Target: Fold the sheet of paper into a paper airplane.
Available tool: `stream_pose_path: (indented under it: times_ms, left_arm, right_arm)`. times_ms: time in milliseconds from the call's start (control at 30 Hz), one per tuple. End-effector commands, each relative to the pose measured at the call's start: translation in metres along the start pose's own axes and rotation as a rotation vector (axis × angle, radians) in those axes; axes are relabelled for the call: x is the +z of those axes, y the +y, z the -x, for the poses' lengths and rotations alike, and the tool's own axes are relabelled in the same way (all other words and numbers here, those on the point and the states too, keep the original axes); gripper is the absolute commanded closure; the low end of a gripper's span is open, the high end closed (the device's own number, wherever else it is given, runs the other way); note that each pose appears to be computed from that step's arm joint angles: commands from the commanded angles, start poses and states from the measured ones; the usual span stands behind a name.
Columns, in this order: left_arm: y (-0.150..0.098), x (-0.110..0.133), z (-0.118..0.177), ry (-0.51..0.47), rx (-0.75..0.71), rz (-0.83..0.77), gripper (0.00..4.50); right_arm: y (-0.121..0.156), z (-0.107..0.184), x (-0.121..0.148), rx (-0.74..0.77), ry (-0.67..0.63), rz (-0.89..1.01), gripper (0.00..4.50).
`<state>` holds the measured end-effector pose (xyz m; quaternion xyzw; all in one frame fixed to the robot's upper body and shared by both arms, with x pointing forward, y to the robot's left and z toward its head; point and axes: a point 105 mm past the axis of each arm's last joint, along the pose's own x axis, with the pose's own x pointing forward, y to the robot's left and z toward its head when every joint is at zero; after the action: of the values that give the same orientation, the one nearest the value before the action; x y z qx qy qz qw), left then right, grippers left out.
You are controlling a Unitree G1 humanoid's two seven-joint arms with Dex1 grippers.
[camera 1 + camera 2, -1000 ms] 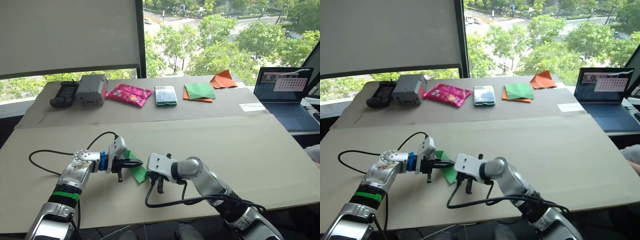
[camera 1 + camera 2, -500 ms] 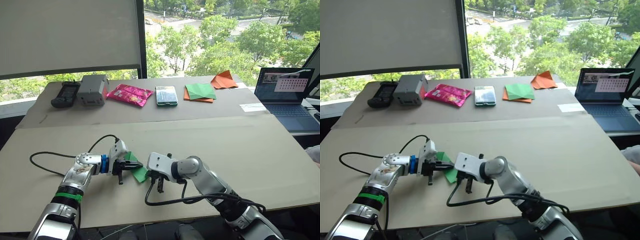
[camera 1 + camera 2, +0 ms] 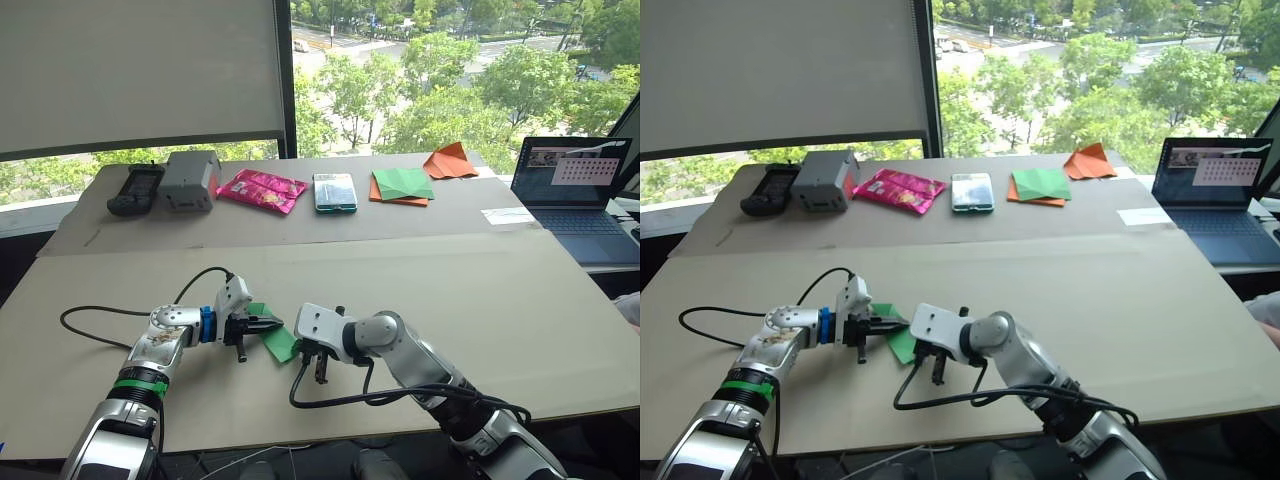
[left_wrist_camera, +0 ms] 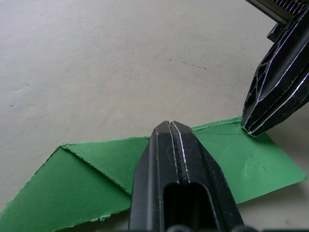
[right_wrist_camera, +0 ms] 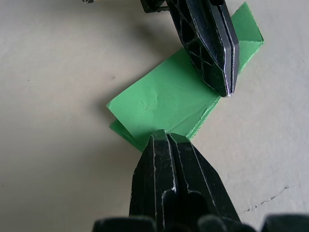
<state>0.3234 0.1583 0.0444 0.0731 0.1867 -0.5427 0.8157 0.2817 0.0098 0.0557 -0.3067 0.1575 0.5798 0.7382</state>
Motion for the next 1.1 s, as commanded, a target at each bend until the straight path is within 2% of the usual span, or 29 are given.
stream_pose_path:
  times_ms: [33,500,767,967,1100]
  left_arm:
    - [0.02,-0.025,0.018,0.102,0.143,0.057,4.5]
    - [0.038,-0.031,0.033,0.114,0.227,0.121,4.5]
    - [0.036,-0.025,0.029,0.082,0.212,0.111,4.5]
    - [0.037,-0.014,0.031,0.045,0.205,0.094,4.5]
    - [0.037,0.021,0.044,-0.08,0.191,0.085,4.5]
  right_arm:
    - [0.012,-0.004,-0.046,0.035,0.162,-0.11,4.49]
    - [0.011,-0.005,-0.045,0.028,0.162,-0.109,4.49]
    - [0.012,-0.005,-0.046,0.028,0.165,-0.112,4.49]
    - [0.012,-0.005,-0.045,0.027,0.163,-0.114,4.49]
    - [0.011,-0.005,-0.043,0.022,0.155,-0.113,4.49]
